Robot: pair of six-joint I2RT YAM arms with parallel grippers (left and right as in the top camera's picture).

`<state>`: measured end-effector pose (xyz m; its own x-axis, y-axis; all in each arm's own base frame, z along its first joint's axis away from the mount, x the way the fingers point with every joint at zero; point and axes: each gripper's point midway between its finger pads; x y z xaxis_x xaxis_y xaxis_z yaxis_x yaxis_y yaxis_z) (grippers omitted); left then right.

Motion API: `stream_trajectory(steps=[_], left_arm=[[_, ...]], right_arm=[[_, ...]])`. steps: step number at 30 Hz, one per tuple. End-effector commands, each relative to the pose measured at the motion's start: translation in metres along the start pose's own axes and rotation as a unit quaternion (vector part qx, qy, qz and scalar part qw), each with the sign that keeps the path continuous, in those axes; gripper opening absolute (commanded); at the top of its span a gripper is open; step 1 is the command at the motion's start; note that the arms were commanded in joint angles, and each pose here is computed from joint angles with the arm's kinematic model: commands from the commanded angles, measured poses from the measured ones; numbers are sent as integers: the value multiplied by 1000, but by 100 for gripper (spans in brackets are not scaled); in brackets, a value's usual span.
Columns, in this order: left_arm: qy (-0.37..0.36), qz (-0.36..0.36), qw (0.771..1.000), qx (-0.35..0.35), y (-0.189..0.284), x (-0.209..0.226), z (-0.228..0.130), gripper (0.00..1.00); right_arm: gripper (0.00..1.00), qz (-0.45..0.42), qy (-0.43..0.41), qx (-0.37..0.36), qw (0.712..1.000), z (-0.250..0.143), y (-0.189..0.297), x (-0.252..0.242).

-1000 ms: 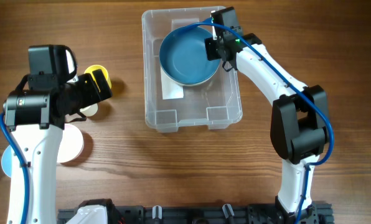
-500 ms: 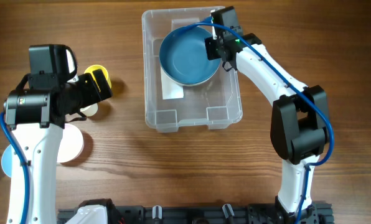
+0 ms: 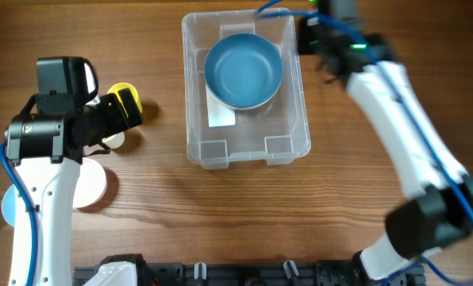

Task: Pack container
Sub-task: 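Retract the right gripper and grasp the yellow cup with the left gripper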

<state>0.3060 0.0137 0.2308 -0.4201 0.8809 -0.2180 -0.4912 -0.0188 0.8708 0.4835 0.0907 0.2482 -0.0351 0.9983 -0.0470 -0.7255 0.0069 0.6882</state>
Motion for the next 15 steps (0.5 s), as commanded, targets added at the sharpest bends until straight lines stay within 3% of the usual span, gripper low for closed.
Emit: stream_trajectory(steps=[1,3,5,9,11,15], left_arm=[[7,1,1000,-9,1,-1,6,100],[7,-5,1000,-21,2,-4,12,100],[14,-10,999,-32,5,-9,24,99],[18,-5,1000,-22,-3,-30,67,99],[19,14,1000,9,-45,-37,84,99],[18,57,993,98,-127,-27,63,99]], right_arm=[[59,-13,-156,95,983,-42,11,-69],[69,2,-196,176,964,-83,14,-92],[72,-21,-223,241,944,-121,24,-123],[75,-18,-189,295,936,-148,40,-138],[75,-16,-185,293,938,-146,39,-136],[75,-15,-184,289,939,-145,38,-136]])
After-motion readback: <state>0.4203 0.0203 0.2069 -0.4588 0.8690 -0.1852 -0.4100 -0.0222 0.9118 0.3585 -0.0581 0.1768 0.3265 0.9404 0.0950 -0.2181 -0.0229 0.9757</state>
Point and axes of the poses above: each gripper's point midway between its finger pads, its own y axis back along the fingers, its own x axis along the line the jaws close on, z = x × y, and after that the axes turned 7 degrees about y, right-handed
